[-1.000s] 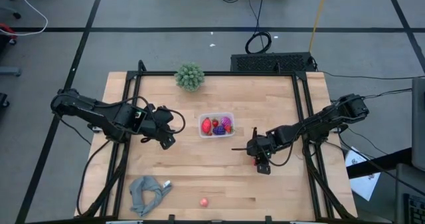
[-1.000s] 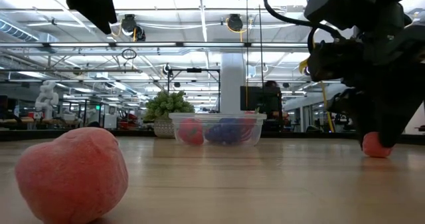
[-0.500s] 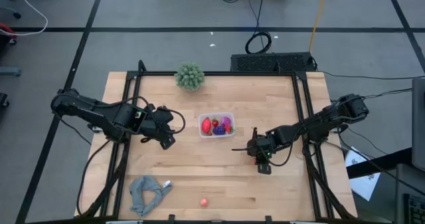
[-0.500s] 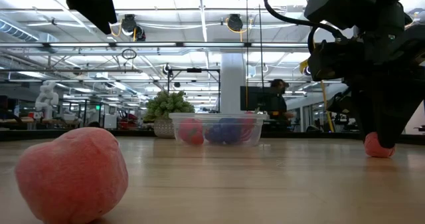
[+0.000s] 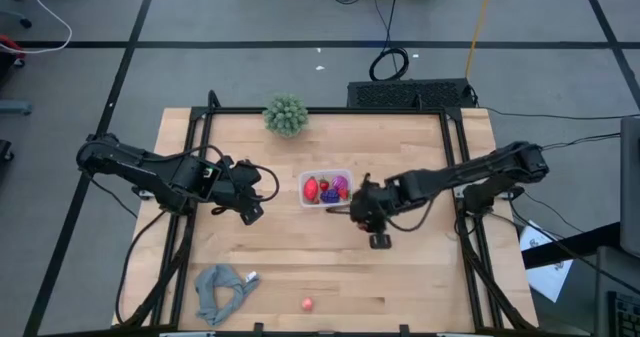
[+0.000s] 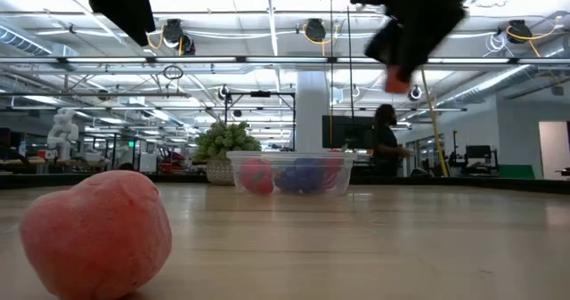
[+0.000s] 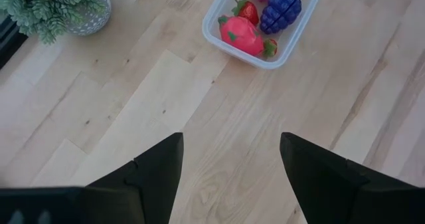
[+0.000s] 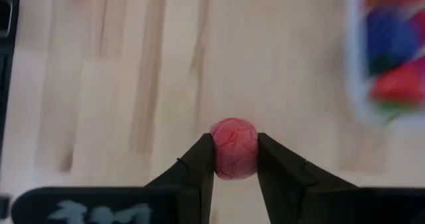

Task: Pick and placing Produce into tupperware
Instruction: Put the top peach into the bin

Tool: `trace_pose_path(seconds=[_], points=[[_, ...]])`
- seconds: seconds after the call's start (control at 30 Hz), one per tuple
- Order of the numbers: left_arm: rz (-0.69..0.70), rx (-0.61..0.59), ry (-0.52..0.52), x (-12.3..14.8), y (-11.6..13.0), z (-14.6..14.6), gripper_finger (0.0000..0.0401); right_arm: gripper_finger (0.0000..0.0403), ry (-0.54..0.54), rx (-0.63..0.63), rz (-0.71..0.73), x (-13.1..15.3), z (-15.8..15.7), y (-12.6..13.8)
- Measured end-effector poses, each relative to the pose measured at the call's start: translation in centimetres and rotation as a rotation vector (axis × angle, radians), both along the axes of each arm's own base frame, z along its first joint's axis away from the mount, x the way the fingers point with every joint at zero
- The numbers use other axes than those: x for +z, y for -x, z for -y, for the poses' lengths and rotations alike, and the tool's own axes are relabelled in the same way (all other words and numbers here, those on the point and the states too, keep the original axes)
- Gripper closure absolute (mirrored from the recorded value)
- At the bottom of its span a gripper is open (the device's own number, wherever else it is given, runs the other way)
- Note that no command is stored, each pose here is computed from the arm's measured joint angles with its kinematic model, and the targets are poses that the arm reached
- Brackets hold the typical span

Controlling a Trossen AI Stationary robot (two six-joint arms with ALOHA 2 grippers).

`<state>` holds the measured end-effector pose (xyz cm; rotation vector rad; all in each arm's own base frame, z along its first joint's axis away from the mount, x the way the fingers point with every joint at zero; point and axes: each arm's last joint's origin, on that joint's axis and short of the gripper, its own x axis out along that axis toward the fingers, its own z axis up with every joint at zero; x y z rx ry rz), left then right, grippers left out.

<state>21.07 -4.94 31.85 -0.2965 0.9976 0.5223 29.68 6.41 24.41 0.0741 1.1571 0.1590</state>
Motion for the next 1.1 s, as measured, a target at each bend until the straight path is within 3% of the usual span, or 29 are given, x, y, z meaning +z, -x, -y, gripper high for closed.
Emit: trace_pose_path(seconds=[0.2, 0.43, 0.67, 1.1], points=[[-0.046, 0.016, -0.022, -0.2, 0.4, -0.3, 0.0144, 0.0311, 0.097, 0.058, 0.076, 1.7, 2.4, -4.1], [-0.103, 0.053, -0.053, -0.3, 0.8, -1.1, 0.0144, 0.0310, 0.164, 0.080, 0.051, -0.9, 6.3, -8.1], [-0.110, 0.051, -0.084, -0.3, 0.8, -1.5, 0.0144, 0.0310, 0.193, 0.071, 0.066, -2.1, 8.7, -9.0], [-0.108, 0.049, -0.088, -0.3, 0.8, -1.5, 0.0144, 0.0309, 0.201, 0.063, 0.051, -3.5, 9.8, -8.5]])
